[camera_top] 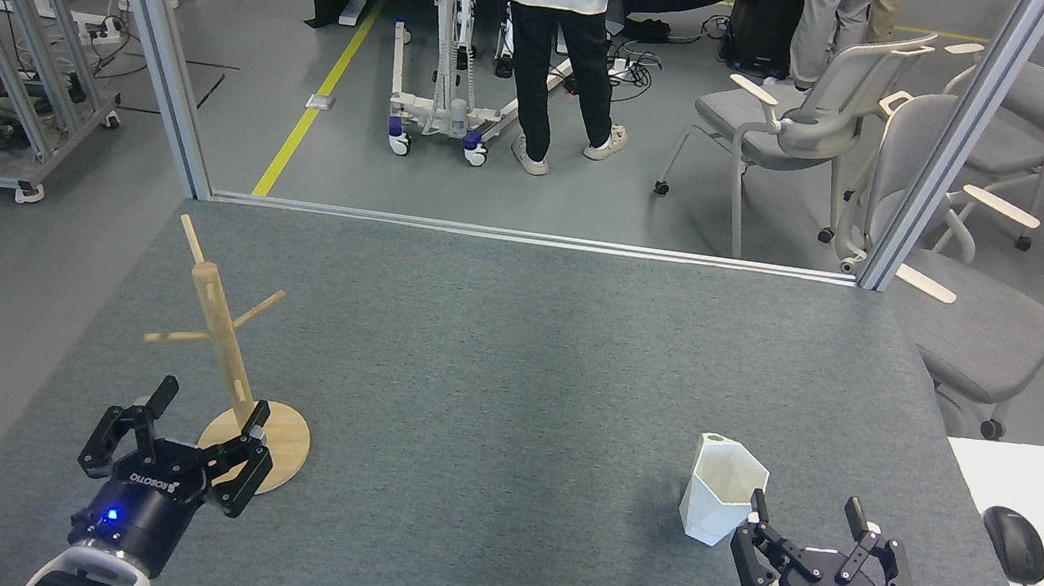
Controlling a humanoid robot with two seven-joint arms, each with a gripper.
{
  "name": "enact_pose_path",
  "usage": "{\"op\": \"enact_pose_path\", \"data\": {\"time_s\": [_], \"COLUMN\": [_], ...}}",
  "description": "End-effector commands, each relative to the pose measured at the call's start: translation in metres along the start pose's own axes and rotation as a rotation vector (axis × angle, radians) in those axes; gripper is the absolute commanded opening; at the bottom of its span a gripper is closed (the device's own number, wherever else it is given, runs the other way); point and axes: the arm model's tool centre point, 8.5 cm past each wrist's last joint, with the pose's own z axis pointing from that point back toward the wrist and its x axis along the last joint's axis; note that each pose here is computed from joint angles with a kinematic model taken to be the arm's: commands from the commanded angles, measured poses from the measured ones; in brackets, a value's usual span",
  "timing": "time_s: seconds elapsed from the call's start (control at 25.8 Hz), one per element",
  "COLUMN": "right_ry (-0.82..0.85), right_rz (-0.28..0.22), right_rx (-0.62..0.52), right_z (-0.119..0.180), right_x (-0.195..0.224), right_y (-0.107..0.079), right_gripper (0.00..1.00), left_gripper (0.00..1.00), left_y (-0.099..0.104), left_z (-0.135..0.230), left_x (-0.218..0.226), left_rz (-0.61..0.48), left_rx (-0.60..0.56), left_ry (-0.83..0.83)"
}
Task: Hang cup on storage rack
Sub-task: 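Close the right gripper around the white hexagonal cup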
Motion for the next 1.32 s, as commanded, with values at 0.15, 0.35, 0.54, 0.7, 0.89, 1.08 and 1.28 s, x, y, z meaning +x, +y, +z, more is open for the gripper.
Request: {"op": "enact_pose_path", "data": {"time_s": [0.15, 0.35, 0.54, 0.7, 0.89, 1.08, 1.28], "right_ry": [0.001, -0.008, -0.049, -0.062, -0.062, -0.055, -0.050], "right_rz": [-0.007, -0.015, -0.027, -0.032, -0.023, -0.009, -0.009], "right_rx": [0.013, 0.061, 0.138, 0.161, 0.191, 0.198, 0.209], "right_z": [0.000, -0.001, -0.011, -0.019, -0.028, -0.047, -0.064], "right_x": [0.000, 0.006, 0.030, 0.039, 0.040, 0.036, 0.037], "right_y": [0.004, 0.022, 0.046, 0.052, 0.059, 0.056, 0.053], "right_gripper": [0.99, 0.99, 0.99, 0.99, 0.99, 0.99, 0.99], "left_gripper": [1.00, 1.00, 1.00, 1.00, 1.00, 1.00, 1.00], "left_y": [0.005, 0.005, 0.005, 0.005, 0.005, 0.004, 0.005], "left_z": [0.000, -0.001, -0.001, -0.001, -0.001, -0.001, 0.000], "left_x": [-0.001, 0.000, 0.000, 0.000, 0.000, 0.000, 0.000], "left_rz": [0.021, 0.026, 0.028, 0.029, 0.029, 0.026, 0.027], "left_rx": [0.015, 0.019, 0.019, 0.018, 0.017, 0.016, 0.017], "left_ry": [0.014, 0.019, 0.017, 0.017, 0.019, 0.019, 0.018]}}
